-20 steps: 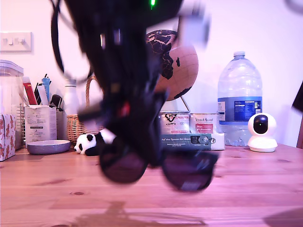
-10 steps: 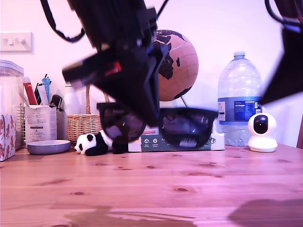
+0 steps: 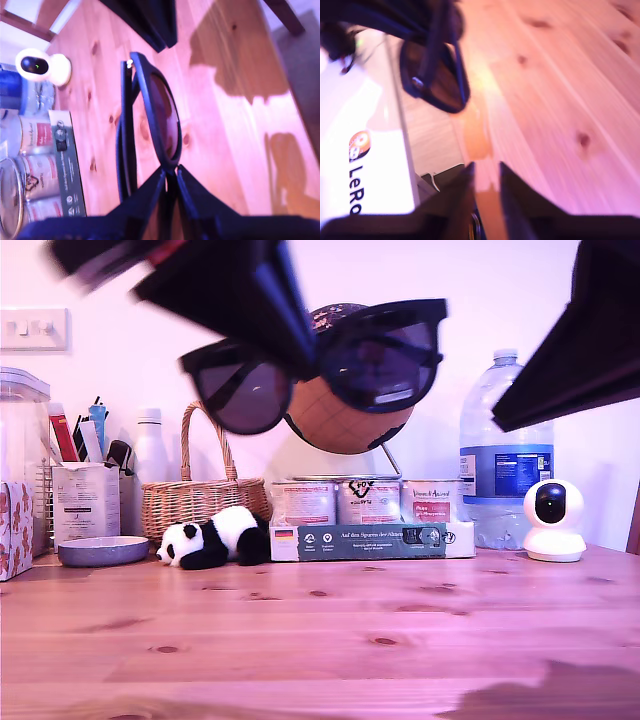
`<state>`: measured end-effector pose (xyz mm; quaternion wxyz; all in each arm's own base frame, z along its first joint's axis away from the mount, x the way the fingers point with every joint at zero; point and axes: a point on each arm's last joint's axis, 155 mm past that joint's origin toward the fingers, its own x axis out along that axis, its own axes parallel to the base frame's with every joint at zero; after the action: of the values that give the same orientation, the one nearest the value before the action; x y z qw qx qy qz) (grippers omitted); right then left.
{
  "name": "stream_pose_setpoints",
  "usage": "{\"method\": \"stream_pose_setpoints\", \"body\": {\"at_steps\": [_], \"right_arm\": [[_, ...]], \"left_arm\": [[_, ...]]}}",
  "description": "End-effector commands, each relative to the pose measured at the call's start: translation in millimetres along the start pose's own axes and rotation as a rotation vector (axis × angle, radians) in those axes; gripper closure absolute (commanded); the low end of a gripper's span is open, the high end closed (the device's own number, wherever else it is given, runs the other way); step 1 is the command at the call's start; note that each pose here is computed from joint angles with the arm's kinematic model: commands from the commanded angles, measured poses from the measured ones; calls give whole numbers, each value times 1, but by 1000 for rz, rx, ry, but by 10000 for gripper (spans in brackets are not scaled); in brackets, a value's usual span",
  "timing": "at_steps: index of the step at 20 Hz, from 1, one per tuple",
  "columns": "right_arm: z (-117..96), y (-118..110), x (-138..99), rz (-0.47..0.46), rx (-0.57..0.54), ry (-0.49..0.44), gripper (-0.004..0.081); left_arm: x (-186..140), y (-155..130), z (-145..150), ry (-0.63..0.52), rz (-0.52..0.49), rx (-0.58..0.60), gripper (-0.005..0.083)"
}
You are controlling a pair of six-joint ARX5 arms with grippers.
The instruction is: Pick up the sunglasses and open them, then place them back on the table
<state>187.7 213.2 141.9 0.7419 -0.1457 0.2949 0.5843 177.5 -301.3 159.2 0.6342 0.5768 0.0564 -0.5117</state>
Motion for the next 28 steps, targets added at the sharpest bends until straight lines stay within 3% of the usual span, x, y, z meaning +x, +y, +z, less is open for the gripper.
{"method": "stream_pose_setpoints", "body": {"at_steps": [1, 6, 11, 17, 23, 28], "right_arm": [[6, 0, 2, -3, -45, -11, 549], [12, -10, 8, -81, -253, 6, 421], [9, -6, 15, -90, -401, 56, 415], [-1, 12, 29, -42, -455, 120, 415], [-14, 5, 52, -36, -485, 196, 415], [-8, -1, 56, -62, -504, 181, 415]], "left_arm": [[3, -17, -6, -6, -26, 24, 795], [21, -35, -12, -37, -5, 63, 795], [31, -40, -27, -30, 24, 102, 795], [31, -35, -27, -45, 33, 93, 795], [31, -37, -25, -55, 25, 100, 795], [31, -40, -22, -71, 12, 101, 795]]}}
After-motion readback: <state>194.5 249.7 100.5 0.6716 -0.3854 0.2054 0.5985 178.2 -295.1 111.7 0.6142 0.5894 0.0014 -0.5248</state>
